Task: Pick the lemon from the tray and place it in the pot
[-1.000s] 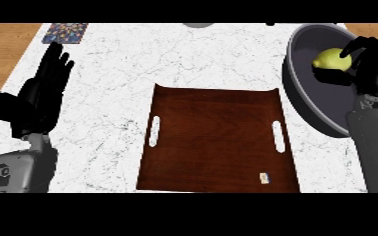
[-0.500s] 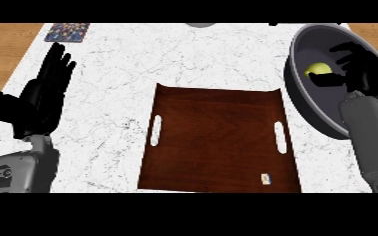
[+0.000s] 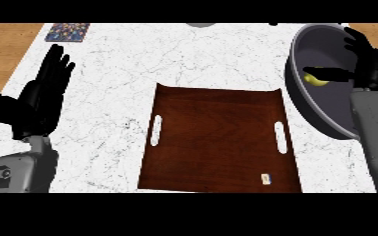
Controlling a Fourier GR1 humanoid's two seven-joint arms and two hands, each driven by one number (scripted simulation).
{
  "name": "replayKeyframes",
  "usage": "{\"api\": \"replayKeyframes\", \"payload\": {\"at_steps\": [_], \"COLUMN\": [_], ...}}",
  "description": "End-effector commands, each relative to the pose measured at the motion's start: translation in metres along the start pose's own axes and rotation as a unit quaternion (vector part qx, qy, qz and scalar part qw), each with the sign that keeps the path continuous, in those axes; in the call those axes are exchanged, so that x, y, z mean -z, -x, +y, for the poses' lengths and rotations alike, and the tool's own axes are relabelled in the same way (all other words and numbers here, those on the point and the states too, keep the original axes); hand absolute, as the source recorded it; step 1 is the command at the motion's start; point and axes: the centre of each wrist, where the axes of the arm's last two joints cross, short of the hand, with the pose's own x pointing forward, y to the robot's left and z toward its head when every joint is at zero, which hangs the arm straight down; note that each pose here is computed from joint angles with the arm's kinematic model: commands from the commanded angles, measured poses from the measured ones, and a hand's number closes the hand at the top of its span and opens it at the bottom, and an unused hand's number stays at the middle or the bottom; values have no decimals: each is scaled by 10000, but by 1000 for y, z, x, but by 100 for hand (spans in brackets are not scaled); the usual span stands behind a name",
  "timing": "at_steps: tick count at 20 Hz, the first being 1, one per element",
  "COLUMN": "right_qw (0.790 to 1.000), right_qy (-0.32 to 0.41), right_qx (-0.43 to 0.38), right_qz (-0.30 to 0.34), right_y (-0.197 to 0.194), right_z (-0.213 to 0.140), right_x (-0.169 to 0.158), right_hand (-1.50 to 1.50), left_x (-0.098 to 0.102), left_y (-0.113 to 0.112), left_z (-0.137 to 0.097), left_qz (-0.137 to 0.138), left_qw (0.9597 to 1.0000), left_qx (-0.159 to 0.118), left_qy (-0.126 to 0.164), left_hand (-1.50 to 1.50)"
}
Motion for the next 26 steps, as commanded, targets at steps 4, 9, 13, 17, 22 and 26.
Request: {"api": "replayKeyframes", "payload": {"at_steps": [4,9,13,17,22,26], "right_qw": [9875,9858,9851,9858,9849,9857], "right_qy": [434,474,385,231,189,149], "right_qx": [1511,1611,1674,1660,1714,1675], "right_qz": [-99,-6,-102,-34,-135,-61], "right_y": [20,53,77,89,119,115], "right_z": [-31,-80,-147,-155,-179,-189], "right_x": [3,0,-6,-13,-36,-32], "right_hand": [-150,-150,-150,-150,-150,-150], "left_x": [5,-14,-11,-12,11,-1], "left_y": [6,-5,8,13,-5,-2], "left_z": [-2,4,-5,-9,-5,11], "left_qz": [76,98,37,79,60,11], "left_qw": [9999,9999,9999,9999,9999,9998], "left_qx": [-17,35,40,89,37,48], "left_qy": [-102,-46,-130,-96,-141,-188], "left_hand": [0,0,0,0,0,0]}}
